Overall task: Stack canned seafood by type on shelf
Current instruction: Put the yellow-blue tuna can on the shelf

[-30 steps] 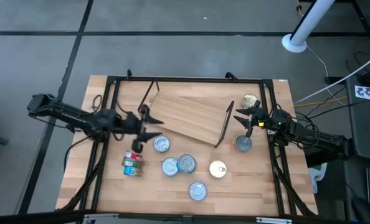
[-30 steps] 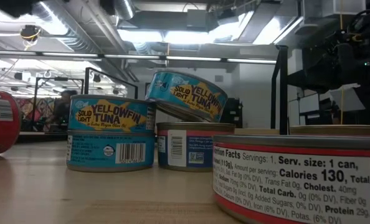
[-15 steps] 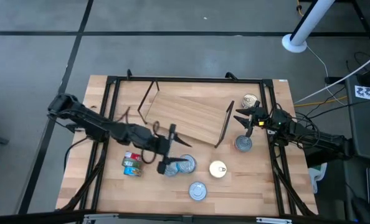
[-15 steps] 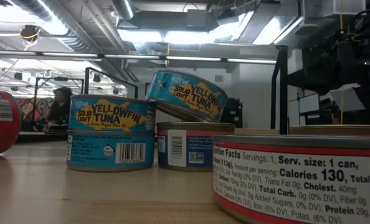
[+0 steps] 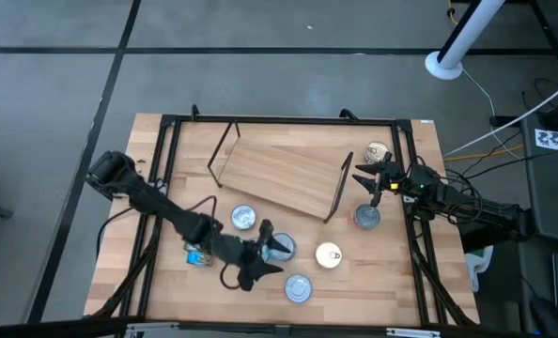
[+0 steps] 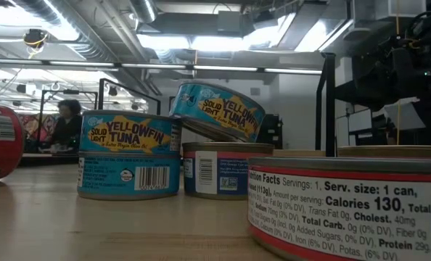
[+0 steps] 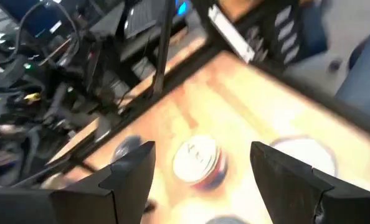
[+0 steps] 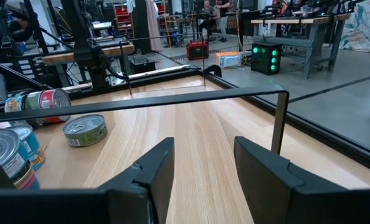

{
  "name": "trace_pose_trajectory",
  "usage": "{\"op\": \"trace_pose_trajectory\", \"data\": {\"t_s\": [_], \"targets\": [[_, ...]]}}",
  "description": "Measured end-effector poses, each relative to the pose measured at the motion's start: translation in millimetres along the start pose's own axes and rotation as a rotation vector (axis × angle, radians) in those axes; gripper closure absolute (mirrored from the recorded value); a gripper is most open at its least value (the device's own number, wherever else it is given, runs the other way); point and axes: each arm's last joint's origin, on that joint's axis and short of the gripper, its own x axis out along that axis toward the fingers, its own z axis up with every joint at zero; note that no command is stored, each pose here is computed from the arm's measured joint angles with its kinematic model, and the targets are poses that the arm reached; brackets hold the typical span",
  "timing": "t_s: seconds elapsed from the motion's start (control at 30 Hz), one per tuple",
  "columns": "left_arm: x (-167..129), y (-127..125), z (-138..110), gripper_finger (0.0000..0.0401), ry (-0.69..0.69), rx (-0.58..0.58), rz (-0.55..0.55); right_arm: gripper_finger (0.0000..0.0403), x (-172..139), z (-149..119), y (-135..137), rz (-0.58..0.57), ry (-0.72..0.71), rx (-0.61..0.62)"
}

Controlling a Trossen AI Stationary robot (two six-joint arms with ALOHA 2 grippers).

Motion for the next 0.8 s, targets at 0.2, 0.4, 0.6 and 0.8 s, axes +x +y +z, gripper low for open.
{"op": "trace_pose_trajectory", "data": {"t_s": [0.2,0.4,0.6,0.8], "targets": [[3,-27,-2,0.0142,0.086,0.144,0.021,0.0235,0,0,0,0.000,0.000,0.000],[14,-47,-18,0.0142,0.180,0.267,-0.023,0.0235,0,0,0,0.000,0.000,0.000],[27,-56,-33,0.0142,0.246,0.337,-0.017,0.0235,0,0,0,0.000,0.001,0.000],[28,-57,-35,0.0142,0.268,0.357,-0.006,0.0235,0,0,0,0.000,0.001,0.000]]}}
